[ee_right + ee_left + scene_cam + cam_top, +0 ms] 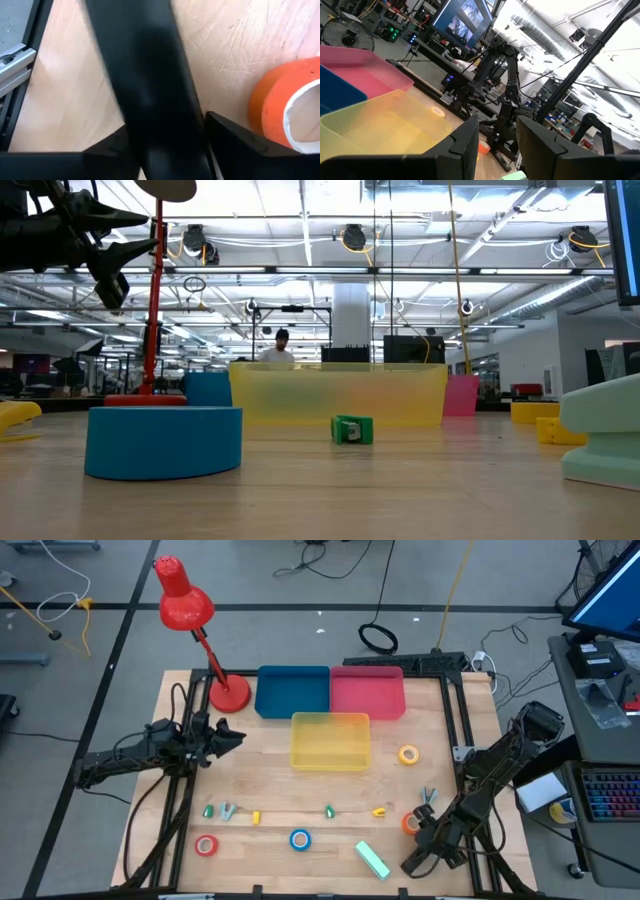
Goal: Pick and place Stapler, Stapler remover, tape
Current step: Put the black stapler into the blue bin
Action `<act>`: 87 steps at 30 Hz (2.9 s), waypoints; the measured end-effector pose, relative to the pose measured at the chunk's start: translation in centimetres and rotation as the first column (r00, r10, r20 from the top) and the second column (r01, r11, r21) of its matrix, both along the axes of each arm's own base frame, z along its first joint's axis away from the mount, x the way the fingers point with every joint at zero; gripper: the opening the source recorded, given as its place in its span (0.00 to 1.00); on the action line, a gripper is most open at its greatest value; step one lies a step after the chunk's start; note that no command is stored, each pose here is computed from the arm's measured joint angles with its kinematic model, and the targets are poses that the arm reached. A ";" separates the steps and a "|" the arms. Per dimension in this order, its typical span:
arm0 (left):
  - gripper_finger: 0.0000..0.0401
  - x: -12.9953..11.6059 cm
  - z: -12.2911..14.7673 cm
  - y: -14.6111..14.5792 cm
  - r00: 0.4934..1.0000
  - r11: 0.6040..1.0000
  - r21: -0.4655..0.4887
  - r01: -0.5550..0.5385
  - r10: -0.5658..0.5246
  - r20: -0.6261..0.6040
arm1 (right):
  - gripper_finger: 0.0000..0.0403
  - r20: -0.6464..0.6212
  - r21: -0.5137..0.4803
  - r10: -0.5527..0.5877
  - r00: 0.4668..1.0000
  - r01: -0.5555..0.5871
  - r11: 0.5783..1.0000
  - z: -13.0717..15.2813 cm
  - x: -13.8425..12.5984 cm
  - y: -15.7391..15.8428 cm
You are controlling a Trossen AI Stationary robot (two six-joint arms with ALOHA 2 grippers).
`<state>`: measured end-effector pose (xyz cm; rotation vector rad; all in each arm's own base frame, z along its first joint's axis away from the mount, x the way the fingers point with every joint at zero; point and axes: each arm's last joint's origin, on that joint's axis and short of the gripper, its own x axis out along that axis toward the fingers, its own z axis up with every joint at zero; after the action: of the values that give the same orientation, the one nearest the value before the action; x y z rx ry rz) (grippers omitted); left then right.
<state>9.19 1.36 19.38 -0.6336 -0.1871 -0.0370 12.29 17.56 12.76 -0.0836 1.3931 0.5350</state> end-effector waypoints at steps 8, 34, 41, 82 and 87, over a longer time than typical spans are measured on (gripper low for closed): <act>0.33 0.0 0.0 0.0 1.000 1.000 0.000 0.000 0.000 0.000 | 0.30 -0.013 0.015 0.035 0.999 -0.035 0.999 0.0 -0.1 0.0; 0.33 0.0 0.0 0.0 1.000 1.000 0.003 -0.001 0.001 0.000 | 0.49 -0.023 0.047 0.058 0.998 -0.057 0.997 0.3 0.0 0.4; 0.33 0.0 0.0 0.0 1.000 1.000 0.003 -0.001 0.001 0.000 | 0.51 -0.062 0.060 0.011 0.998 -0.008 0.998 -0.7 -0.5 -0.2; 0.33 0.0 0.0 0.1 1.000 0.999 0.018 -0.027 0.027 0.000 | 0.41 -0.219 -0.146 -0.137 0.966 0.106 0.984 -2.2 -2.6 -1.3; 0.33 0.0 0.0 0.1 1.000 0.999 0.017 -0.028 0.028 0.000 | 0.40 -0.221 -0.157 -0.179 0.959 0.146 0.977 -2.2 -2.6 -1.3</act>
<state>9.19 1.43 19.37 -0.6142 -0.1950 -0.0114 9.72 16.24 10.51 -0.0176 1.6518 0.3166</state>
